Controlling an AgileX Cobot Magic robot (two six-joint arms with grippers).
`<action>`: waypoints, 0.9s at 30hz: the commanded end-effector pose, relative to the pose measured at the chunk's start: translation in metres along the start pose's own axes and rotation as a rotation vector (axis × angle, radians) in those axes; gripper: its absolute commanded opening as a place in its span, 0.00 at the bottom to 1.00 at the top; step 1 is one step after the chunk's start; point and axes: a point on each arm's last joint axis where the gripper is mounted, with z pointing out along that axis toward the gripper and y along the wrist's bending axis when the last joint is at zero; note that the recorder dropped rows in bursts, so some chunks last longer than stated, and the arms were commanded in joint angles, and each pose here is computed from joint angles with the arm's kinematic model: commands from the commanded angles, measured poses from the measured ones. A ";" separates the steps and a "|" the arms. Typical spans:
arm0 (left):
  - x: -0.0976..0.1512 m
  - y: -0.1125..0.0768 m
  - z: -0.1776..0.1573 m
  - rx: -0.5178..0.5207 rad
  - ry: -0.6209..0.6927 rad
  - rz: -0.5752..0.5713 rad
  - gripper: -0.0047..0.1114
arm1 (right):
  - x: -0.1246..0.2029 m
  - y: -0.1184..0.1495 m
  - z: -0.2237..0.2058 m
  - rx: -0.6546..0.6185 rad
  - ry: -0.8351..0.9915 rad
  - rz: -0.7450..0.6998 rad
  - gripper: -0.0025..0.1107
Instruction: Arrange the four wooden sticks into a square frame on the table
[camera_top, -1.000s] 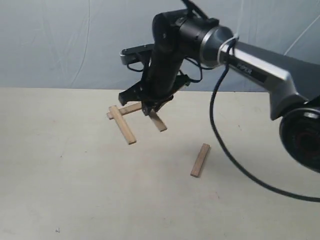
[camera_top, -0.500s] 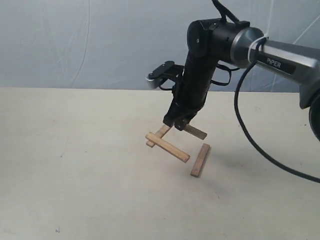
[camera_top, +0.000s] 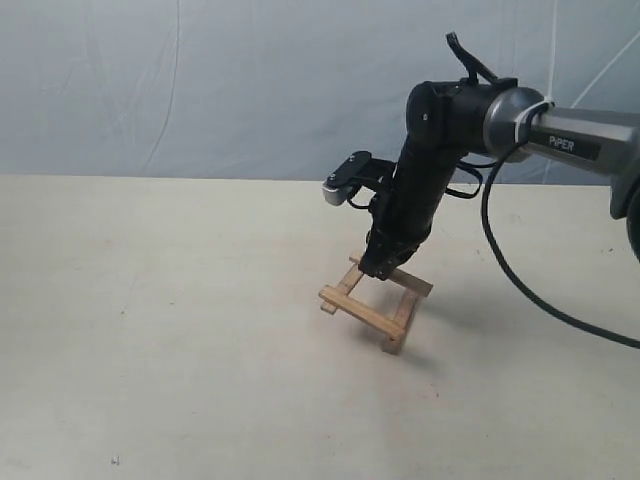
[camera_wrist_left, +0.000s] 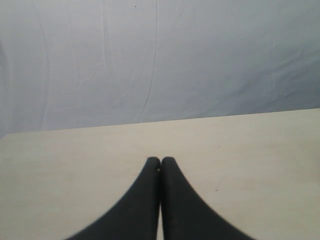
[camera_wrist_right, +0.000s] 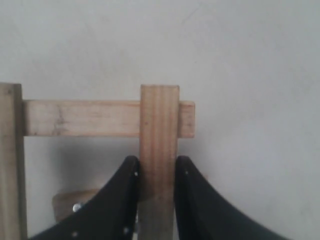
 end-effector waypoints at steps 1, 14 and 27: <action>0.001 0.000 0.000 0.003 -0.004 0.005 0.04 | 0.002 -0.005 0.021 0.000 -0.016 0.013 0.01; 0.001 0.000 0.000 0.003 -0.004 0.005 0.04 | 0.007 -0.012 0.046 0.052 0.025 -0.041 0.01; 0.001 0.000 0.000 0.003 -0.004 0.005 0.04 | -0.001 -0.014 0.032 0.029 0.014 -0.128 0.01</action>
